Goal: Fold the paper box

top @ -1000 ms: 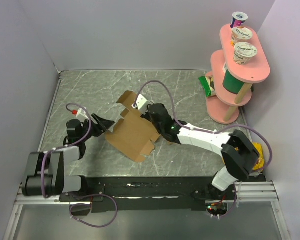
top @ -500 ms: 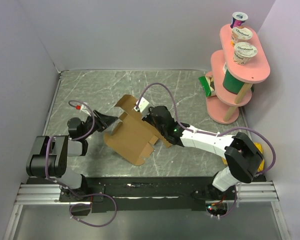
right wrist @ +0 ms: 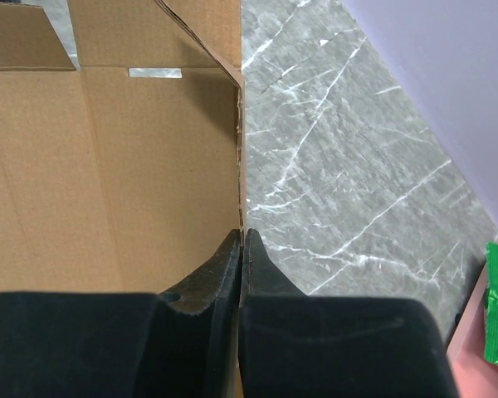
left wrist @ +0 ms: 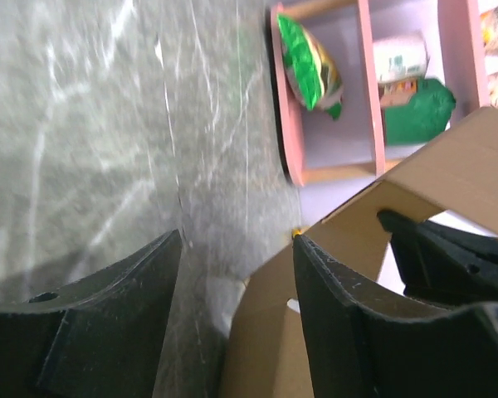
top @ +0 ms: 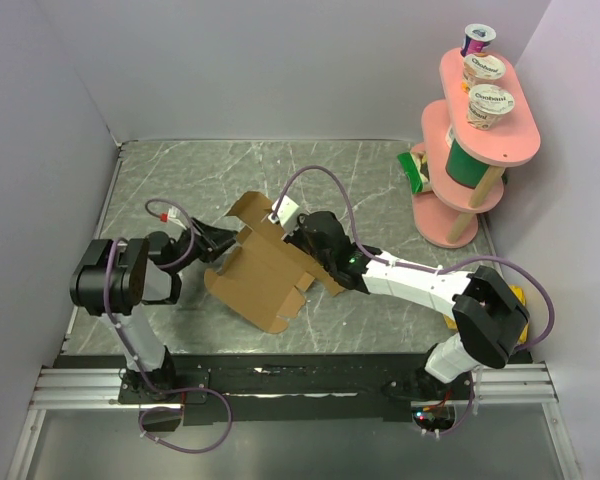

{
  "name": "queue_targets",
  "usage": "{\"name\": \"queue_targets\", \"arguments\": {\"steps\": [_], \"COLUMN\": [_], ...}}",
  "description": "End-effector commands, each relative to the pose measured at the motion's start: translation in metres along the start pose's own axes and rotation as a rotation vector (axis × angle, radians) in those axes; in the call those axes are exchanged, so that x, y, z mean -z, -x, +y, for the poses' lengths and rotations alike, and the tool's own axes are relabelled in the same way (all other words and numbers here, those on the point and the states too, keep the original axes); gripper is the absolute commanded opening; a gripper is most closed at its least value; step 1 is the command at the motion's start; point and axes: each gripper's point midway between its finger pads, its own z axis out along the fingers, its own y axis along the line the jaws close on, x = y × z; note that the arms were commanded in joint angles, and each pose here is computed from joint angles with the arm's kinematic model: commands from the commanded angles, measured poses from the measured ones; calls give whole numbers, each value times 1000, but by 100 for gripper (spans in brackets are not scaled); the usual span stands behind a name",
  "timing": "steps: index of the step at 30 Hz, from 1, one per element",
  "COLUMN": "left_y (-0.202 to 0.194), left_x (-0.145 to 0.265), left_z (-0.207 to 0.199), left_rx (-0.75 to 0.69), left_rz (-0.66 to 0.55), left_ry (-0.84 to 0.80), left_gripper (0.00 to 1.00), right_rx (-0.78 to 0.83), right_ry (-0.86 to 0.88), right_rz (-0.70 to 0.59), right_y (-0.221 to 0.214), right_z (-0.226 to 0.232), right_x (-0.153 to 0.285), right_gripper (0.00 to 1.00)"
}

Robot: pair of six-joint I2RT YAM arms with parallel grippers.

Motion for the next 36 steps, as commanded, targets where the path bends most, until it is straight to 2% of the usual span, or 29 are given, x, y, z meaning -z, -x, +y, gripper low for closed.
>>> {"name": "queue_targets", "arguments": {"steps": [1,13,19,24,32,36], "left_y": [-9,-19,-6,4,-24,-25], "left_x": [-3,6,5,6,-8,-2], "left_z": [-58,-69,-75,-84,-65,-73], "left_rx": [-183,-167,-183,-237,-223,-218], "left_rz": [29,37,-25,-70,59,35], "left_ry": [-256,-328,-292,-253,-201,-253], "left_gripper": [63,65,65,70,69,65], "right_rx": [-19,-12,0,4,7,8], "right_ry": [-16,-7,-12,-15,-6,-5], "right_rz": [-67,-52,-42,-40,-38,-32], "right_y": [26,23,22,21,21,19], "right_z": [-10,-6,-8,-8,-5,-5], "right_x": [7,3,2,2,0,0], "right_gripper": [0,0,0,0,0,0]}}
